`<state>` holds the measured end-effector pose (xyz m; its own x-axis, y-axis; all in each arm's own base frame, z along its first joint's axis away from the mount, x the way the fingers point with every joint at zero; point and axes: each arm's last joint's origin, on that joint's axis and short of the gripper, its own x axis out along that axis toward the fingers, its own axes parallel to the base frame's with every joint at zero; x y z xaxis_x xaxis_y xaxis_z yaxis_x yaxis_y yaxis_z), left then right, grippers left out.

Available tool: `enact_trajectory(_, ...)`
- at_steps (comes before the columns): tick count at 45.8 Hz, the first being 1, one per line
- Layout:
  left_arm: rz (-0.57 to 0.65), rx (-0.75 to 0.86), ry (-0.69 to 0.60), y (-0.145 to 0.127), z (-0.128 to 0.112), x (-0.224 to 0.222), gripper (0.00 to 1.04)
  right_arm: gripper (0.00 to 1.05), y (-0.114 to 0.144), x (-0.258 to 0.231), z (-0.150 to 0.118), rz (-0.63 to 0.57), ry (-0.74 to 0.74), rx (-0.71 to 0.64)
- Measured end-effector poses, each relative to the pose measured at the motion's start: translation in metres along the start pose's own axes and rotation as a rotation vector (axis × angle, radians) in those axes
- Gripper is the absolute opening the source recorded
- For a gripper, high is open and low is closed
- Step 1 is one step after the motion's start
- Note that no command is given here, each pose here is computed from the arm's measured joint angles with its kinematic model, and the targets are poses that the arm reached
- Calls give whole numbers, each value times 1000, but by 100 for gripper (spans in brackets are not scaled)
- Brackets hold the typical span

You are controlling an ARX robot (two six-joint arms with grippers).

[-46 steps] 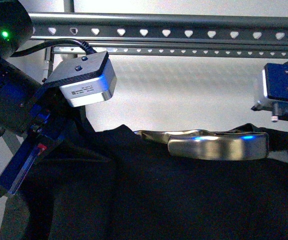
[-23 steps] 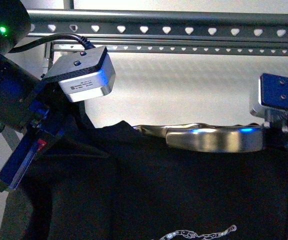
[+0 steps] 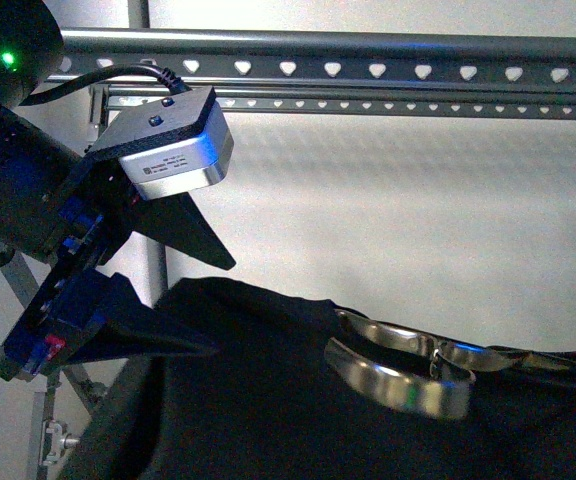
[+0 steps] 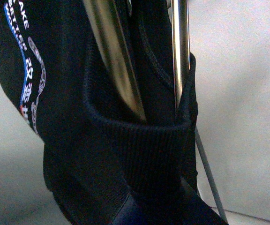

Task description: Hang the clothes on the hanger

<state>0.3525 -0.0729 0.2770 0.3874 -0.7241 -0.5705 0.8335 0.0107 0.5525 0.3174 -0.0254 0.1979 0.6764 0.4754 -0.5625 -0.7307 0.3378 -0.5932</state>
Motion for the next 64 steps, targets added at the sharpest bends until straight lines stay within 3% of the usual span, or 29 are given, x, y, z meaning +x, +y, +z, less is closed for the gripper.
enact_trajectory(2,25,-14,0,0,-1,1,85,3,-2,-3,-4,-9,3,26)
enact_trajectory(6,293,-213,25,-4,-14,9,99,3,-4,-8,-7,-25,10,78)
enact_trajectory(11,577,-568,-120,-1,-25,10,98,3,-6,-14,-9,-28,31,172)
enact_trajectory(13,732,-674,-234,9,-25,3,98,3,-7,-19,-7,-30,32,229)
enact_trajectory(15,813,-798,-335,16,-23,-5,98,3,-9,-22,-5,-39,28,266)
enact_trajectory(19,916,-1017,-496,26,-21,-22,98,3,-15,-31,1,-68,4,343)
enact_trajectory(24,951,-1200,-622,28,-21,-31,98,3,-30,-61,23,-135,-43,573)
enact_trajectory(27,970,-1218,-630,28,-19,-29,97,3,-36,-74,32,-149,-68,673)
enact_trajectory(32,1166,-1207,-359,7,-17,-32,81,3,-47,-88,41,-157,-105,839)
enact_trajectory(36,1218,-1110,-240,-20,-12,-38,69,3,-58,-95,44,-171,-123,947)
enact_trajectory(41,1227,-998,-204,-60,-9,-50,45,3,-83,-103,50,-222,-155,1093)
enact_trajectory(43,1229,-991,-192,-69,-12,-51,40,3,-90,-104,51,-234,-165,1126)
enact_trajectory(50,1216,-995,-135,-122,-28,-53,4,3,-121,-99,57,-275,-221,1283)
enact_trajectory(64,1207,-983,-137,-167,-35,-65,4,3,-144,-84,61,-359,-231,1457)
